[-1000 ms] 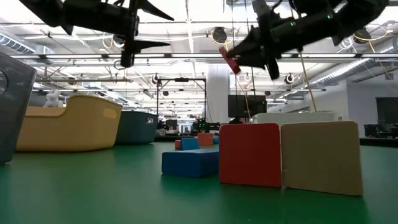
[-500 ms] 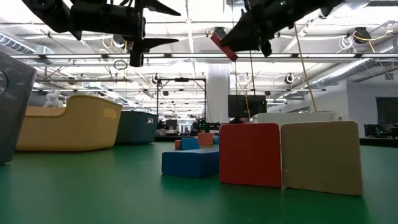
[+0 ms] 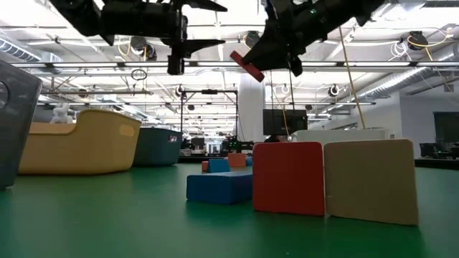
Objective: Sort & place blocks by color
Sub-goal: Put the middle right red block into the yellow bin
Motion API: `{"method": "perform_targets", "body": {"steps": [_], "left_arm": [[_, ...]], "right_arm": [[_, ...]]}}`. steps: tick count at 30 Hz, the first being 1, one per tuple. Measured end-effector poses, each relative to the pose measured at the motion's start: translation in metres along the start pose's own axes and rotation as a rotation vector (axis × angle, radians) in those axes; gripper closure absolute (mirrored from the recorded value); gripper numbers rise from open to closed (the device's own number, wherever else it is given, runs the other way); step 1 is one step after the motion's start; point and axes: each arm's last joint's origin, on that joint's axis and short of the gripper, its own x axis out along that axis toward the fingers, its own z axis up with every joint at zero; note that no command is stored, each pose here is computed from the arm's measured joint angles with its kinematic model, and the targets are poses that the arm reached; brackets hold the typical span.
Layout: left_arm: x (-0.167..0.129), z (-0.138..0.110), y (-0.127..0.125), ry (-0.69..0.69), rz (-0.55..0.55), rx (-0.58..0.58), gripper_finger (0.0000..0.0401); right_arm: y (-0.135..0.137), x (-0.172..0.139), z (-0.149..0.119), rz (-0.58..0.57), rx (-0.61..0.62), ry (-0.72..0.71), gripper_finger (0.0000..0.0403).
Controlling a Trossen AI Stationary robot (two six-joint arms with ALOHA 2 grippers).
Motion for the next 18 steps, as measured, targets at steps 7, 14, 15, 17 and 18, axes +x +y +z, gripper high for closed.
{"method": "perform_targets", "body": {"steps": [7, 14, 15, 17, 18], "left_arm": [[0.004, 0.001, 0.003, 0.060, 0.062, -0.015, 0.0151], [0.003, 0.003, 0.006, 0.053, 0.088, -0.015, 0.0151], [0.003, 0.003, 0.009, 0.051, 0.112, -0.011, 0.0151], [0.003, 0.004, 0.013, 0.036, 0.151, -0.005, 0.0151], [0.002, 0.006, 0.014, 0.020, 0.160, -0.004, 0.0151]], "right_arm": [[0.007, -0.002, 0.014, -0.005, -0.057, 0.035, 0.0322], [0.009, -0.002, 0.017, 0.008, -0.039, 0.013, 0.0322], [0.009, -0.002, 0.017, 0.009, -0.034, 0.009, 0.0322], [0.009, -0.001, 0.017, 0.010, -0.021, 0.007, 0.0322], [0.009, -0.001, 0.016, 0.010, -0.014, 0.010, 0.0322]]}}
